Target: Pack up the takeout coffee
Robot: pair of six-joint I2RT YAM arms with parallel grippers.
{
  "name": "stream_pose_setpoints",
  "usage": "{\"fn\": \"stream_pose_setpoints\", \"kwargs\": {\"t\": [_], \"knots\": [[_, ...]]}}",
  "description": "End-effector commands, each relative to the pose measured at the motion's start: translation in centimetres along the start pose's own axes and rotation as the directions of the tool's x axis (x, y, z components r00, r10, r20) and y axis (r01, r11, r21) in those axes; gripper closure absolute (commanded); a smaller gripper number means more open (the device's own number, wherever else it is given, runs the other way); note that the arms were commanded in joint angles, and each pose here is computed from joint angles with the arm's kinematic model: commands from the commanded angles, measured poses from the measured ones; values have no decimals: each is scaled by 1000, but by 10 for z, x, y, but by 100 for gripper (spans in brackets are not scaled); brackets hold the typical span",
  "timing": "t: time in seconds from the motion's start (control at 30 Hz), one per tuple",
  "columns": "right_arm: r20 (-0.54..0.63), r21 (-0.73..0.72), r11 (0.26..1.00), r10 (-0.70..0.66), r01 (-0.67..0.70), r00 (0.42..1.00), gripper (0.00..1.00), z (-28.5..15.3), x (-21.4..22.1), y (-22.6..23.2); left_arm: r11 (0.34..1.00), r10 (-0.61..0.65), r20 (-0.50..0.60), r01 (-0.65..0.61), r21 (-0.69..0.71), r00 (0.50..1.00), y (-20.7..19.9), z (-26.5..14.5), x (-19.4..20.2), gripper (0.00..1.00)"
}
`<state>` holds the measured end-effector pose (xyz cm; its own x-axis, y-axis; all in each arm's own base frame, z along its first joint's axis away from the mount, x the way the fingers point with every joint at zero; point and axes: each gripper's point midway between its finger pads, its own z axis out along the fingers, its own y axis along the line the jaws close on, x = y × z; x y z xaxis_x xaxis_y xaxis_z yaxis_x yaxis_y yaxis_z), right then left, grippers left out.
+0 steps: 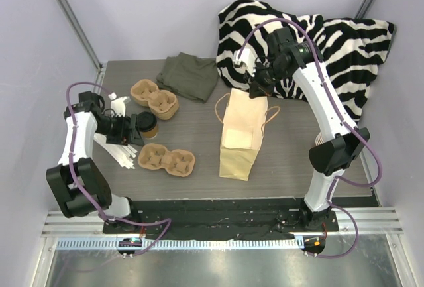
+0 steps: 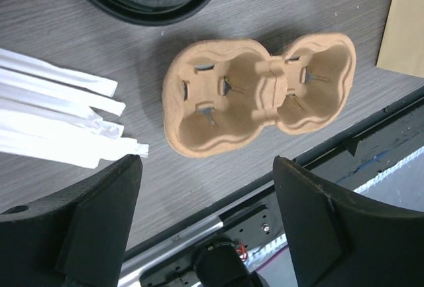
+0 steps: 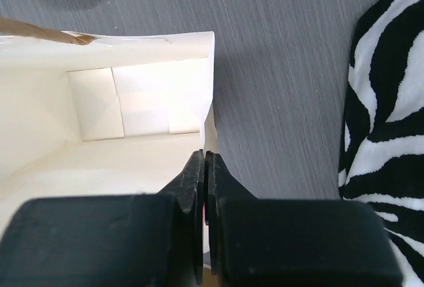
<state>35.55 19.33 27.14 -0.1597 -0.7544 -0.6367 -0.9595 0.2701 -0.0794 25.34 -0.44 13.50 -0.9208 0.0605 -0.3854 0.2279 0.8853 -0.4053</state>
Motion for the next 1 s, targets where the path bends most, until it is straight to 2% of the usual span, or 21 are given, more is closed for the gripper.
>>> {"fn": "stream_pose_setpoints", "kwargs": {"t": [0.0,0.3,0.4,0.53,0.7,0.93,0.97], "knots": [[75,48,999,-15,12,997,99,-36,-25,18,996,76,23,-76,35,997,4,10,-10,20],[82,57,998,-31,27,996,99,-38,-34,24,998,40,-83,-37,45,996,22,44,12,30],[79,60,998,-28,23,996,99,-38,-34,24,999,18,-82,-14,49,996,23,51,20,33],[75,60,998,-20,16,997,99,-36,-33,23,999,21,-79,-19,26,997,25,51,19,38],[69,57,998,-8,4,998,99,-32,-32,21,997,26,-118,-18,69,993,22,57,24,46],[56,64,998,0,-4,998,99,-30,-29,18,994,85,-172,-72,79,982,19,71,34,48],[54,63,998,-1,-2,999,99,-29,-29,19,994,86,-172,-74,76,981,19,73,34,53]]}}
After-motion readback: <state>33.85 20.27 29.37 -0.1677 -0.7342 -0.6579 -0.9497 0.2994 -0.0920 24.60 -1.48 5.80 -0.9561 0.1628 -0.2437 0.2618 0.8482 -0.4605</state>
